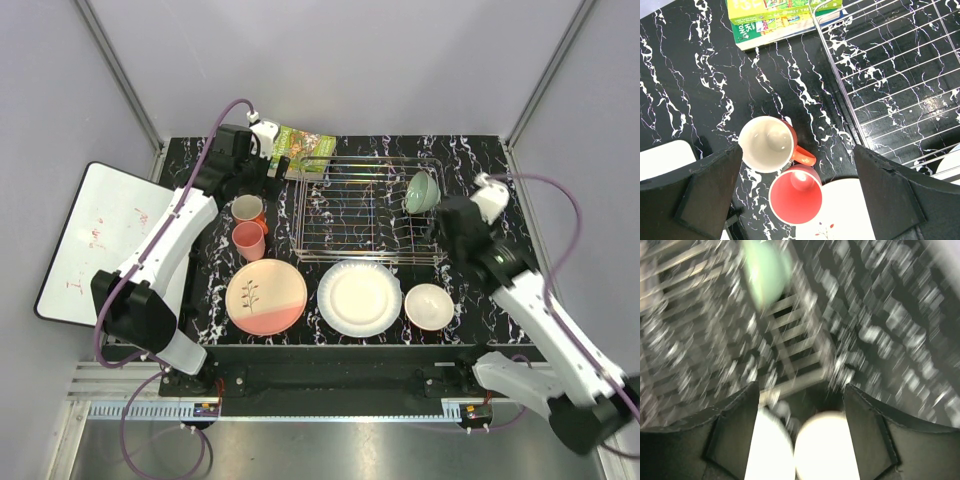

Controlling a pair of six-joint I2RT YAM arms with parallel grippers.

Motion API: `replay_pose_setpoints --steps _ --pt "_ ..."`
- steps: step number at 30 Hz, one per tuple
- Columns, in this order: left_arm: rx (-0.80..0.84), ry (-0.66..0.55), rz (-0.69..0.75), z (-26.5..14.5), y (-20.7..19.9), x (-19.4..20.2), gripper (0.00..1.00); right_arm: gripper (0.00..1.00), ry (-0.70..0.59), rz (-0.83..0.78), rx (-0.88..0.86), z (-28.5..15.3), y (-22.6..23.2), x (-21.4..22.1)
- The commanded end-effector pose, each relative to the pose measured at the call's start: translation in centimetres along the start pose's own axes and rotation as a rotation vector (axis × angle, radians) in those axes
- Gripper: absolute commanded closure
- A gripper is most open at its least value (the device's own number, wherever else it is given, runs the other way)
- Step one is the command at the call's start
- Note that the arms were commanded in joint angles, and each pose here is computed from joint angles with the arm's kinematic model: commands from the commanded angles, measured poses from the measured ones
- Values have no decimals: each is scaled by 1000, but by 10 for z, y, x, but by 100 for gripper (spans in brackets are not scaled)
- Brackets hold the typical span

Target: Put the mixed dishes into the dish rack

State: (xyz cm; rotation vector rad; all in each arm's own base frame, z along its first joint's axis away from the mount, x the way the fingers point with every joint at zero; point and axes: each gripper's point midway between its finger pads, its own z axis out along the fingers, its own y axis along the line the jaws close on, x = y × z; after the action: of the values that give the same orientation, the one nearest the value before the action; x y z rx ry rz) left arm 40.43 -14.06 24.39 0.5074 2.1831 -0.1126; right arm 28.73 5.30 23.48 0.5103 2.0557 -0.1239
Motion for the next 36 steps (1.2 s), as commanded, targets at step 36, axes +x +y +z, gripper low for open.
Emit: replay_pose_setpoints --steps 36 --pt "8 -116 3 -12 3 -10 1 29 651 164 278 -26 -58 196"
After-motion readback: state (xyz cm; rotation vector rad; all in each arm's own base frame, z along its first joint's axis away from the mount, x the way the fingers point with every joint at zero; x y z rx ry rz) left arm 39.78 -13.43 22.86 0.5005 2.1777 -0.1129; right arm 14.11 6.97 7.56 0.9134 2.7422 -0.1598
